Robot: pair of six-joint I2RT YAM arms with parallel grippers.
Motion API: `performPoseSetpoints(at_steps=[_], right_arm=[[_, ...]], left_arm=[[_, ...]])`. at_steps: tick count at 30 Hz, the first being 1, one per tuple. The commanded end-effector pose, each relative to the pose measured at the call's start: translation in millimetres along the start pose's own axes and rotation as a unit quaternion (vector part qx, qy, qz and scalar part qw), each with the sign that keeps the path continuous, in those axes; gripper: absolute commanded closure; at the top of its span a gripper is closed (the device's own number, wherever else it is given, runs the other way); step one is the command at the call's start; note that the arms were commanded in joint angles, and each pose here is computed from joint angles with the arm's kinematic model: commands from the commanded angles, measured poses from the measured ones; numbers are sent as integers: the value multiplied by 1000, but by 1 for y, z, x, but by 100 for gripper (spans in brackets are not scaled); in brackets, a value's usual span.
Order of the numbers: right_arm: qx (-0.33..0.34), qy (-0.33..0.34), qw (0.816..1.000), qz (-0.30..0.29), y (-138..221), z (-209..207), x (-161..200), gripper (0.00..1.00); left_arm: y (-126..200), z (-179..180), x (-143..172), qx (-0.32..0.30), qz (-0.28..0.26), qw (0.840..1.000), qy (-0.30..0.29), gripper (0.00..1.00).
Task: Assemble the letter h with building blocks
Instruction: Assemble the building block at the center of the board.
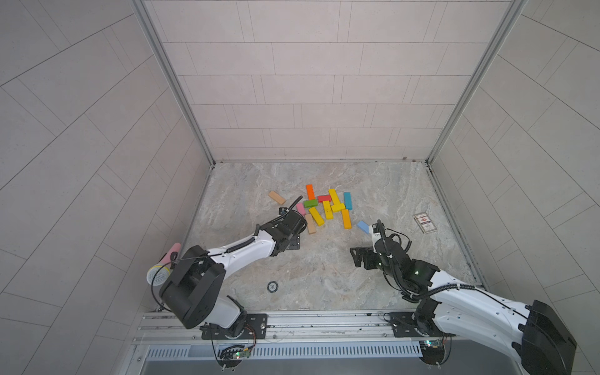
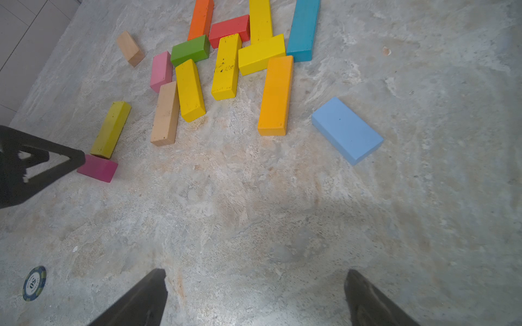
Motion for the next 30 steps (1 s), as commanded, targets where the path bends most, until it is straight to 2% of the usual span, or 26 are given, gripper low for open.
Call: performPoseSetpoints(at_steps=[1,6,15,22,30], right_arm=[[12,-5,1000,0,0,-5,4,0],[10,-6,1000,-1,0,-5,3,0],[9,-5,1000,-1,1,-4,3,0],[8,-5,1000,-2,2,-4,3,0],[8,-5,1000,-1,1,-4,3,0]], left_arm=[[16,1,-10,9,-12,1000,14,19],[-2,9,3,-24,4,1000,12,19],[-32,9,11,-40,25,999,8,19],[-42,11,18,-50,37,998,8,19],[-40,5,16,-28,40,999,16,19]])
Point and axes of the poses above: each gripper's point midway between its finger pads, its own y axis back along the fingers, its own z axis along the line the jaws close on, x = y × z, the point moved 7 cm from there along y, back along the fingers, and after that the axes turned 9 degrees about y, right-handed, at the moved point
